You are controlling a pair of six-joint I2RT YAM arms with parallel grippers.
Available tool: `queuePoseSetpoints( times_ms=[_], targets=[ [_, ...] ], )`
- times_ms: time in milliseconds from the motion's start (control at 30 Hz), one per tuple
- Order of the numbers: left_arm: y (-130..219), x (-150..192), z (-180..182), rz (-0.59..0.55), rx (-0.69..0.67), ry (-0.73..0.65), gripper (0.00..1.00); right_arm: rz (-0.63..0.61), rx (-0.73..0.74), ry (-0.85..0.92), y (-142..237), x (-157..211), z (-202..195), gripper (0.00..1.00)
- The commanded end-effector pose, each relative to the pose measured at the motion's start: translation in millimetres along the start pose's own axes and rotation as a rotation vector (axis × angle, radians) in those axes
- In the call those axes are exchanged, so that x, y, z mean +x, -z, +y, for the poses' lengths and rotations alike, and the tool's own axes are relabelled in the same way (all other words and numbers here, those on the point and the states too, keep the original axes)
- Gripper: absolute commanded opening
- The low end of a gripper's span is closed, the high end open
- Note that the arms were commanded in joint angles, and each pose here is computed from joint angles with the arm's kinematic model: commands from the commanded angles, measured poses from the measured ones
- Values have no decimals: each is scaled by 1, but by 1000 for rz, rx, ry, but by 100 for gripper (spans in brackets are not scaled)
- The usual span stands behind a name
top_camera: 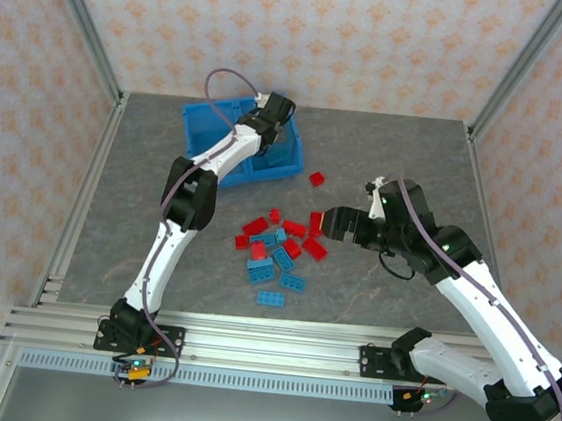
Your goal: Sort the legos into containers by color
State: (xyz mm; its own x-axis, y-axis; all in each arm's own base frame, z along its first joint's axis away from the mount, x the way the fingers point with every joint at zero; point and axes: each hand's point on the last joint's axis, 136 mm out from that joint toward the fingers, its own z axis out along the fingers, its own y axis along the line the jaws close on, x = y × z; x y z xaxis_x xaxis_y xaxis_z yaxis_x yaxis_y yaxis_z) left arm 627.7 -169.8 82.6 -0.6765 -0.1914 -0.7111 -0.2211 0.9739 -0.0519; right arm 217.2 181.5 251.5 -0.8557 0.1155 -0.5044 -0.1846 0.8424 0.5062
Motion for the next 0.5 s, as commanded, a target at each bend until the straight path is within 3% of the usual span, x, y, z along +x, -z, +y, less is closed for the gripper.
queuePoseSetpoints(
  times_ms=[0,267,467],
  targets=[
    [39,-43,-12,-79,53,42,58,-36,19,7,9,-10,1,99],
    [101,-77,-9,-150,125,51,68,-57,30,17,3,-19,2,99],
    [213,-93,-13,-260,303,-6,68,-90,156,177,-22,-45,-11,99]
  ],
)
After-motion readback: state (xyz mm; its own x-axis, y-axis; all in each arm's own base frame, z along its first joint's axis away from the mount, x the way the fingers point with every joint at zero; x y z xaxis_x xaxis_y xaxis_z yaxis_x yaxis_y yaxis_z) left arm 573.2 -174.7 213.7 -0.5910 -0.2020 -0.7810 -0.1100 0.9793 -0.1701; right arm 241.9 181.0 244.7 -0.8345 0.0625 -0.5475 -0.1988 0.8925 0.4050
